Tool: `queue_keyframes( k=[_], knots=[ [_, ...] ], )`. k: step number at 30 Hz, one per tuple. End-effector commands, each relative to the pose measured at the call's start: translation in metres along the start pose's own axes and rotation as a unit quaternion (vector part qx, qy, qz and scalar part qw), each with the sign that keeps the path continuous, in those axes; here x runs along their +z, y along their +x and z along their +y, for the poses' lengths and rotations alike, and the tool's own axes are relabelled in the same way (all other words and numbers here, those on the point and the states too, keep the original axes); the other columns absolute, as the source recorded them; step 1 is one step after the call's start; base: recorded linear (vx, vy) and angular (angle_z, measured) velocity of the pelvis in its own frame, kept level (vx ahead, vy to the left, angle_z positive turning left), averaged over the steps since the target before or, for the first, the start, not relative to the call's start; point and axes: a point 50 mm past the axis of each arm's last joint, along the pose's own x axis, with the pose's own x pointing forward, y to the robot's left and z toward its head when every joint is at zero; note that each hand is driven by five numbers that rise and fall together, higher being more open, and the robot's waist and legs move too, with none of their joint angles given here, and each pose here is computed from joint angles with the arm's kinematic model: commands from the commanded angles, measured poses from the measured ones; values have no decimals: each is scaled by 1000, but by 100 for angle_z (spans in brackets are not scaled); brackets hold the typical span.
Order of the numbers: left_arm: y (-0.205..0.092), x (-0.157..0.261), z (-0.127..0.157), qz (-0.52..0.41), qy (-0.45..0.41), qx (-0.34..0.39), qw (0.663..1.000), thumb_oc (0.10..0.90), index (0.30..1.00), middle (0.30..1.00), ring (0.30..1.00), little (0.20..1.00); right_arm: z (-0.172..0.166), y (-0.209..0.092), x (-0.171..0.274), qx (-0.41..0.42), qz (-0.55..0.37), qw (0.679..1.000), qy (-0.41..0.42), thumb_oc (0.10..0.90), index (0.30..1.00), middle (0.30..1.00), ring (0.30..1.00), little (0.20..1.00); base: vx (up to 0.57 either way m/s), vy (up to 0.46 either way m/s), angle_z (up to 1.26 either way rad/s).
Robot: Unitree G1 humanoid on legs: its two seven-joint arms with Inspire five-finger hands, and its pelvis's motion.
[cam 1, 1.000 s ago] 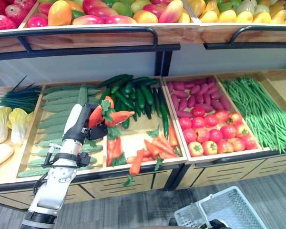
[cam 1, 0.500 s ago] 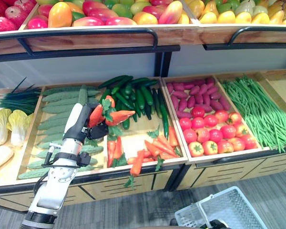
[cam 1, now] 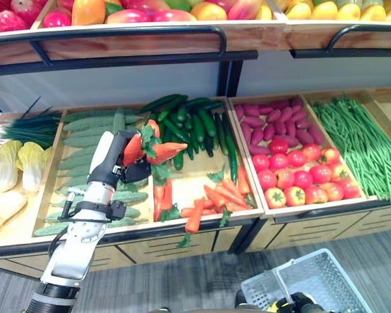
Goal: Get the vegetables into the basket
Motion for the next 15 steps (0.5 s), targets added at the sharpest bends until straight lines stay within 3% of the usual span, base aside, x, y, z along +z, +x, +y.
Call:
queue_keyframes(
  k=[1,15],
  knots=[
    [20,71,24,-189,9,45,981,400,300,300,300,300,4,1,32,1,-46,999,13,400,300,300,300,300,-109,146,-21],
    [22,70,26,-185,10,43,982,400,300,300,300,300,21,-1,49,23,-77,997,-18,400,300,300,300,300,-150,99,-38]
  ],
)
